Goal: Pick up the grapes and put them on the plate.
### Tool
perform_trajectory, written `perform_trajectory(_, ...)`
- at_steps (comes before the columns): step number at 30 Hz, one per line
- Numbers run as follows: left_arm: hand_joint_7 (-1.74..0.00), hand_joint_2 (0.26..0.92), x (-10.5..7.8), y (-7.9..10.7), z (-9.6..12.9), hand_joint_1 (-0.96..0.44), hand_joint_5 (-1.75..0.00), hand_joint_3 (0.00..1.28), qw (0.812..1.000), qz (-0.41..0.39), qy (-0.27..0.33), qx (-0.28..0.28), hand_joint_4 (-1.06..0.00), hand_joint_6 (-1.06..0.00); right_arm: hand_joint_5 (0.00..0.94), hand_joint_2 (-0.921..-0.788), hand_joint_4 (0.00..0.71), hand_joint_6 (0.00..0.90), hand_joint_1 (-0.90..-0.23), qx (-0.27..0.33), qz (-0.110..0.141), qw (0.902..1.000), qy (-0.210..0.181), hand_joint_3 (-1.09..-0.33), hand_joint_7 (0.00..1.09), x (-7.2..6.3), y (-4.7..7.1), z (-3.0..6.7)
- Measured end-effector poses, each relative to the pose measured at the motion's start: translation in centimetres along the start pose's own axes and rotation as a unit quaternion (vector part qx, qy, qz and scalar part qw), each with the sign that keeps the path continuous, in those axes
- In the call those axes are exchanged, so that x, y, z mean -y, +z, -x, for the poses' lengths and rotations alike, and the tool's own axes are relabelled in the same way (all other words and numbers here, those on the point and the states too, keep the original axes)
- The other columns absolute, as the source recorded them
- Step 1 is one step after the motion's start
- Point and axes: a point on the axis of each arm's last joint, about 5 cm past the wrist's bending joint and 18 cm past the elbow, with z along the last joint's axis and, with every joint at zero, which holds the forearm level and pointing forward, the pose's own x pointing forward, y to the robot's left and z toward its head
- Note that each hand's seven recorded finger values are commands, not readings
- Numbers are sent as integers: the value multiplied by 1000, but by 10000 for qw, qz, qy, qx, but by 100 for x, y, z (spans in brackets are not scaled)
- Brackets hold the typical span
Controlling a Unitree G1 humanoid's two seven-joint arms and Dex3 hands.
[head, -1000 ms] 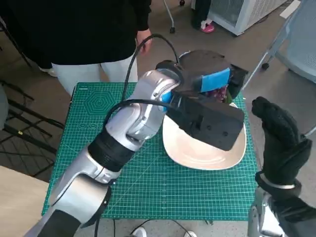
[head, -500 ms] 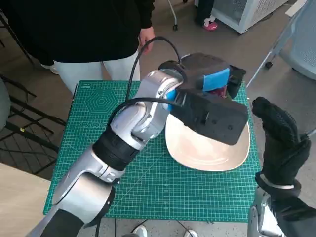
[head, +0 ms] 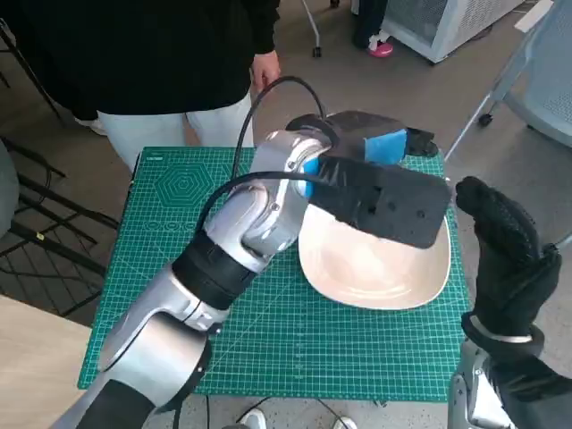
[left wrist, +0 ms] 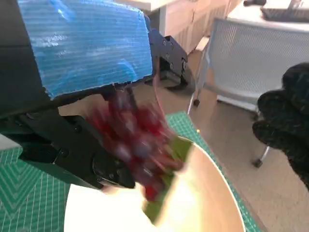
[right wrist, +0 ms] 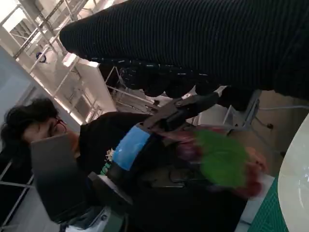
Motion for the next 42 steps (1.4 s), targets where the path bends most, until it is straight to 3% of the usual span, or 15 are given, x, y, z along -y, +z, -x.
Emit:
perform_trajectory(4, 0, 782, 15, -21, -17, -448, -588, 3, 10000, 13, -56, -25, -434, -193, 0, -921, 312, 40, -658, -3, -5, 10000, 6, -746, 364, -3, -1, 0)
perform_trajectory(6, -1, 790, 20, -30, -21, -455, -618, 3, 10000, 6, -73, -20, -423, -191, 0, -921, 311, 39, -657, -5, -7, 10000, 9, -747, 366, -4, -1, -1)
perform_trajectory(9, -5, 806, 21, -42, -21, -471, -392, 2, 10000, -18, -84, 32, -369, -183, 0, -921, 311, 39, -657, -11, -13, 10000, 15, -747, 368, -7, -3, -2)
perform_trajectory(12, -3, 822, 14, -63, -10, -476, -136, 5, 9999, -12, -76, 140, -169, -176, 0, -921, 311, 38, -657, -22, -24, 10000, 19, -746, 370, -10, -7, -6)
perform_trajectory(14, -2, 830, 6, -93, 6, -479, -65, 7, 9997, 18, -51, 230, -82, -173, 0, -921, 311, 38, -657, -29, -33, 10000, 25, -746, 371, -14, -10, -9)
perform_trajectory(17, -1, 841, 1, -163, 40, -487, -23, 10, 9995, 79, 19, 318, -32, -170, 0, -921, 310, 37, -657, -34, -48, 10000, 34, -745, 373, -19, -13, -16)
perform_trajectory(25, -3, 860, 49, -476, 172, -520, -13, 10, 9983, 391, 332, 293, -44, -174, 1, -921, 313, 36, -664, -59, -116, 9999, 53, -739, 378, -35, -30, -47)
perform_trajectory(33, -29, 903, 149, -930, 477, -472, -28, 13, 9866, 1085, 1112, 492, -210, -265, 2, -921, 315, 37, -661, -84, -244, 9996, 62, -732, 379, -55, -52, -71)
perform_trajectory(38, -56, 918, 259, -1233, 653, -498, -34, 74, 9588, 1957, 1749, 1092, -281, -344, 2, -921, 316, 37, -660, -88, -283, 9995, 77, -732, 379, -66, -54, -78)
perform_trajectory(42, -62, 920, 380, -1419, 725, -517, -25, 170, 9175, 2993, 2121, 1536, -289, -365, 2, -921, 316, 37, -662, -66, -305, 9995, 107, -732, 380, -80, -53, -92)
